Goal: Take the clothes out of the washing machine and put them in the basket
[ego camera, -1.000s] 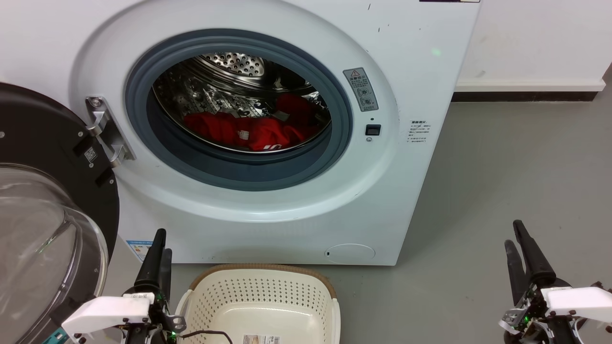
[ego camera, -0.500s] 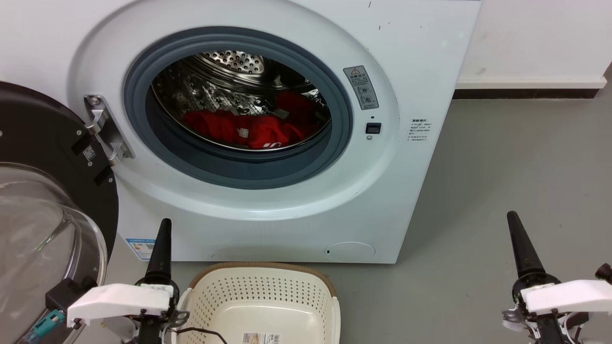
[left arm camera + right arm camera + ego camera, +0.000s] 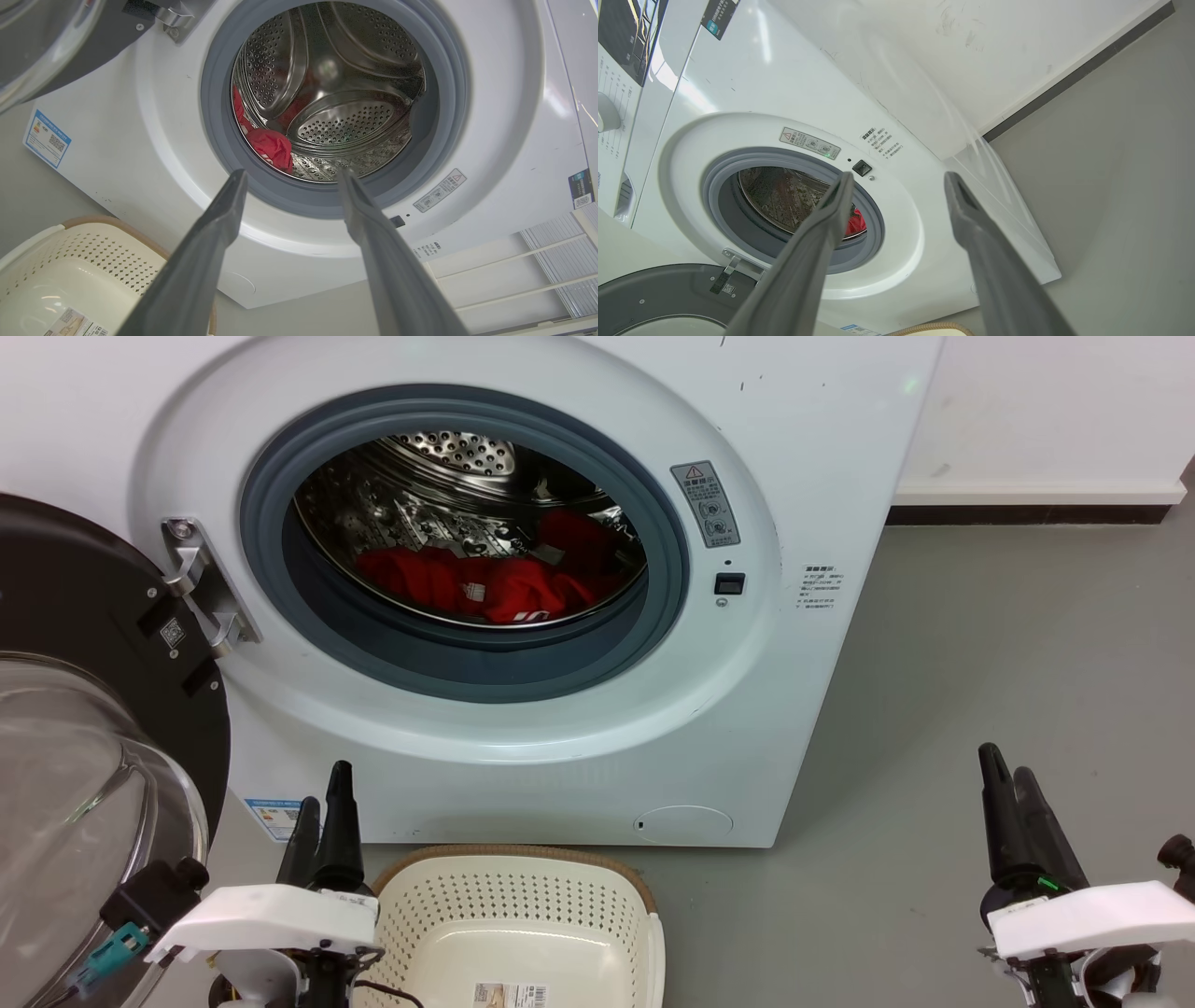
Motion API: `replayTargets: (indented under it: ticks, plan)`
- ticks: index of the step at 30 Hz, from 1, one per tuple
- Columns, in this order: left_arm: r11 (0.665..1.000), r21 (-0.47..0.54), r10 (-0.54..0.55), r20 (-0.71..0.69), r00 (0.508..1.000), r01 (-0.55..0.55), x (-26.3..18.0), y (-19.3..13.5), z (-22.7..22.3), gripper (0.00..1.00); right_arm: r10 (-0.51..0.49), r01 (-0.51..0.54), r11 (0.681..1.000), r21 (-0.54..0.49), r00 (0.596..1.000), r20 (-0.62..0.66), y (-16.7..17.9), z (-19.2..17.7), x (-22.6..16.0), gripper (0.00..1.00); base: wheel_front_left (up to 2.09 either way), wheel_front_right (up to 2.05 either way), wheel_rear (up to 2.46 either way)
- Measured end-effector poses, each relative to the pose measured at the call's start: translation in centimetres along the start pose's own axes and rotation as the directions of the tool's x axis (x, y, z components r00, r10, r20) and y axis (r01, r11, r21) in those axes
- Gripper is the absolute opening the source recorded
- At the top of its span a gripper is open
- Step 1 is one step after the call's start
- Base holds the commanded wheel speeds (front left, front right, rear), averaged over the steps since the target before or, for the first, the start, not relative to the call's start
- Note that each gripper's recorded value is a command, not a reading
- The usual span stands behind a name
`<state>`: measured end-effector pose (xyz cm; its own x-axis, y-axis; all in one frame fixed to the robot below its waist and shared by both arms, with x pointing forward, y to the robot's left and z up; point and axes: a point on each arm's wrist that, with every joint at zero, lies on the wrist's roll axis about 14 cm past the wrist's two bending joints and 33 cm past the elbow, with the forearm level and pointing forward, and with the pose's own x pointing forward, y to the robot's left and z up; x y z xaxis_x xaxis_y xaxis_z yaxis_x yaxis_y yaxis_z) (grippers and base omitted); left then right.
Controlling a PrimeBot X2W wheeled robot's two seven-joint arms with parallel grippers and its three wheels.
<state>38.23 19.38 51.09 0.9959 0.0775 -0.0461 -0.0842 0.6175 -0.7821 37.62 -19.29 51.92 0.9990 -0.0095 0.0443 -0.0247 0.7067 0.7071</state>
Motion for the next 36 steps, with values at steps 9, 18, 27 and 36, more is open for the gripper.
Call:
replayTargets:
  ticks: [9, 18, 27, 36]
  plan:
    - [0.992, 0.125, -0.010, 0.027, 1.000, 0.007, -0.2, -0.5, 0.2, 1.00, 0.028, -0.025, 0.990, -0.139, 0.999, 0.018, 0.7, 0.4, -0.1, 1.00, 0.00, 0.00, 0.00]
    - [0.972, 0.235, -0.037, 0.059, 0.998, 0.022, -0.5, -1.1, 0.6, 1.00, 0.052, -0.044, 0.966, -0.256, 0.998, 0.028, 1.3, 0.5, -0.4, 1.00, 0.00, 0.00, 0.00]
    - [0.944, 0.329, -0.056, 0.076, 0.996, 0.028, -1.0, -1.4, 0.7, 1.00, 0.080, -0.061, 0.935, -0.349, 0.996, 0.039, 1.9, 0.7, -0.7, 1.00, 0.00, 0.00, 0.00]
    - [0.912, 0.409, -0.076, 0.085, 0.993, 0.035, -1.4, -1.6, 0.6, 1.00, 0.105, -0.077, 0.896, -0.437, 0.994, 0.041, 2.4, 0.7, -1.1, 1.00, 0.00, 0.00, 0.00]
